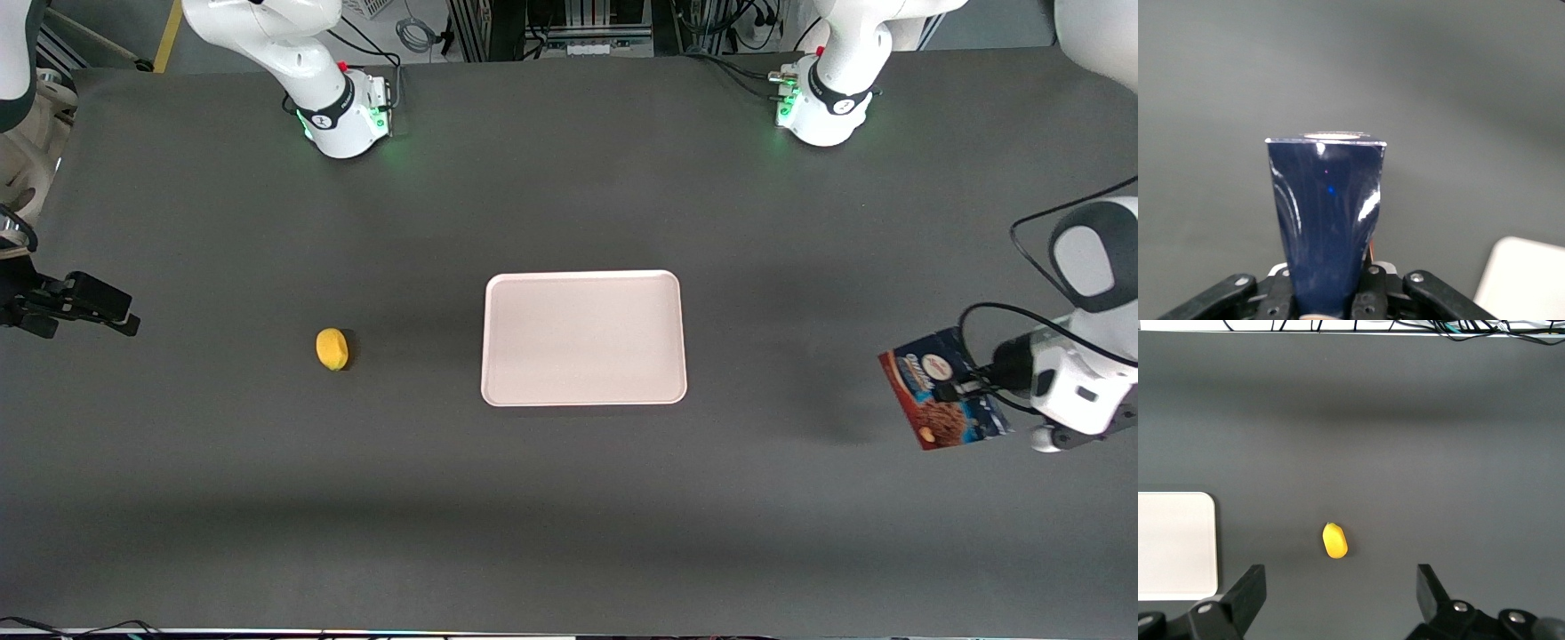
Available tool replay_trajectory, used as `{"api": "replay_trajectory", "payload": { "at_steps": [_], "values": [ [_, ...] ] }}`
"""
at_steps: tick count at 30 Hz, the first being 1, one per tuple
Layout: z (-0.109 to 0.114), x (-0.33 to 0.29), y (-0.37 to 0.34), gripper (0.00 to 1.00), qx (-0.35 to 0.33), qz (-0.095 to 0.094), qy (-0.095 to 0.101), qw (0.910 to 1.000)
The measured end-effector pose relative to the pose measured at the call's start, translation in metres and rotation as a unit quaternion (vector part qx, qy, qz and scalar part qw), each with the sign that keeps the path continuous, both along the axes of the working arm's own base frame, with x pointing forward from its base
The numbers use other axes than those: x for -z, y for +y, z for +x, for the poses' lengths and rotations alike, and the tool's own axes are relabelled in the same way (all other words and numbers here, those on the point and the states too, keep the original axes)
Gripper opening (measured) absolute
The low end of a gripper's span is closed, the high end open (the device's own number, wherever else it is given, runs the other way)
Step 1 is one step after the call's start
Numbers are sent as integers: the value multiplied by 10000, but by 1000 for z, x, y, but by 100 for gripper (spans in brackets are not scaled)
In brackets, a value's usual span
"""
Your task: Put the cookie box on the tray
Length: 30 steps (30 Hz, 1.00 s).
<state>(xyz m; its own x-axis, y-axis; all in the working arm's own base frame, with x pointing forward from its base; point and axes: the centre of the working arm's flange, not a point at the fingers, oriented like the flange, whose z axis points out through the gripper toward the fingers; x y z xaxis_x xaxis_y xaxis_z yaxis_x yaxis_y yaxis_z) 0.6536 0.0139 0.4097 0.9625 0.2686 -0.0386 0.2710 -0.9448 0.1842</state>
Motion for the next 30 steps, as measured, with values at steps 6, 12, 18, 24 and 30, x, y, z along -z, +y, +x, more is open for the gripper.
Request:
{"api": "replay_trajectory", "payload": {
  "at_steps": [6,12,18,24,30],
  "values": [
    [-11,-31,-83,28,305,-146,-39,9994],
    [-29,-55,-171,28,483,-9,-107,9988],
    [-61,-67,-267,28,490,196,-134,9985],
    [-91,-59,-335,28,618,384,-196,9972],
    [-96,-25,-359,28,887,649,-264,9936]
  ]
}}
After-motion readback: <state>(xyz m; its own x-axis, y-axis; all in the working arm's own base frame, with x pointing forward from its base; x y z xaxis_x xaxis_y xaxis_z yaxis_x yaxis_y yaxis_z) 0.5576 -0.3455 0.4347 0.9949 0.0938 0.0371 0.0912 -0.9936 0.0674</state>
